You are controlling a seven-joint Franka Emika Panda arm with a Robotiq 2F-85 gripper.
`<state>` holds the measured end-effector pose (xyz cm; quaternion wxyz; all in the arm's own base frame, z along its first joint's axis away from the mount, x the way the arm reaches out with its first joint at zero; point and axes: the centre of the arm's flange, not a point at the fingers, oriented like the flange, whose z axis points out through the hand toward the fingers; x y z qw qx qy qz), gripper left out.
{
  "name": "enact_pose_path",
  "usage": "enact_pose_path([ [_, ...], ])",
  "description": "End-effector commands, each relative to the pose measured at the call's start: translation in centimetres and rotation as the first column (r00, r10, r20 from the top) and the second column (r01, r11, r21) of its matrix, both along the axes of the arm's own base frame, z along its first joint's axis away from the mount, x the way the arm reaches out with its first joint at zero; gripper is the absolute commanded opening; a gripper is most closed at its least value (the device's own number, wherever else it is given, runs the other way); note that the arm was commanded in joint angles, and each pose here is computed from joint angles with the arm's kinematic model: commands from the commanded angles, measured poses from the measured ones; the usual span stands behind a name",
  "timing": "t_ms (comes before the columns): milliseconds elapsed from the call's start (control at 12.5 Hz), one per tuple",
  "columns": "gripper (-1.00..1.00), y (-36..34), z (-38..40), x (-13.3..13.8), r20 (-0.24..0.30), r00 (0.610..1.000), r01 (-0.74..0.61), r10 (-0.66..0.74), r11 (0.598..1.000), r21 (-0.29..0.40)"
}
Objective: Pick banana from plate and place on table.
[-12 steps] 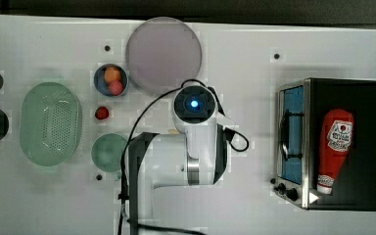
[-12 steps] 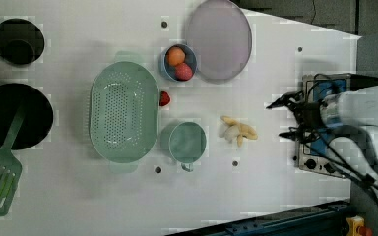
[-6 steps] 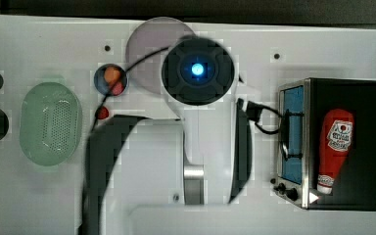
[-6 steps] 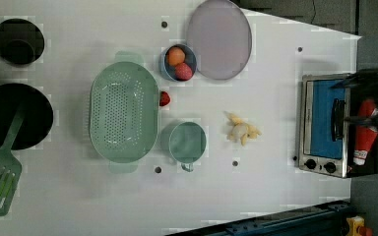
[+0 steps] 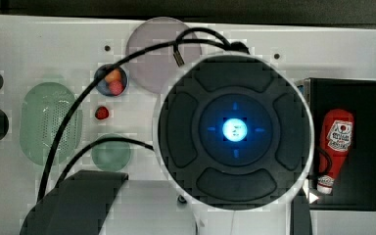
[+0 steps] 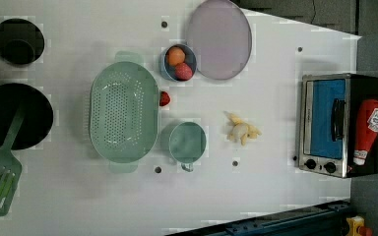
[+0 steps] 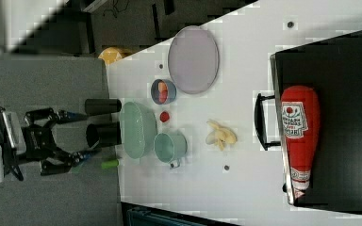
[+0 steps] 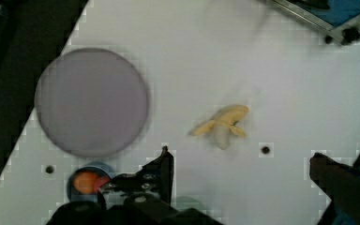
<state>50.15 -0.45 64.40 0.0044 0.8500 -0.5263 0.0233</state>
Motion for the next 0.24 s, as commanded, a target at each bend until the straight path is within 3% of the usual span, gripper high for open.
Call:
enact_pose_path([
  [80,1.00,0.19,-5.17,1.40,-0.104,0.993,-0.061,0.059,0.998,-0.013],
  [240,1.00,0.18,-5.30,1.45,-0.107,0.993,-0.061,0.059,0.998,-0.013],
])
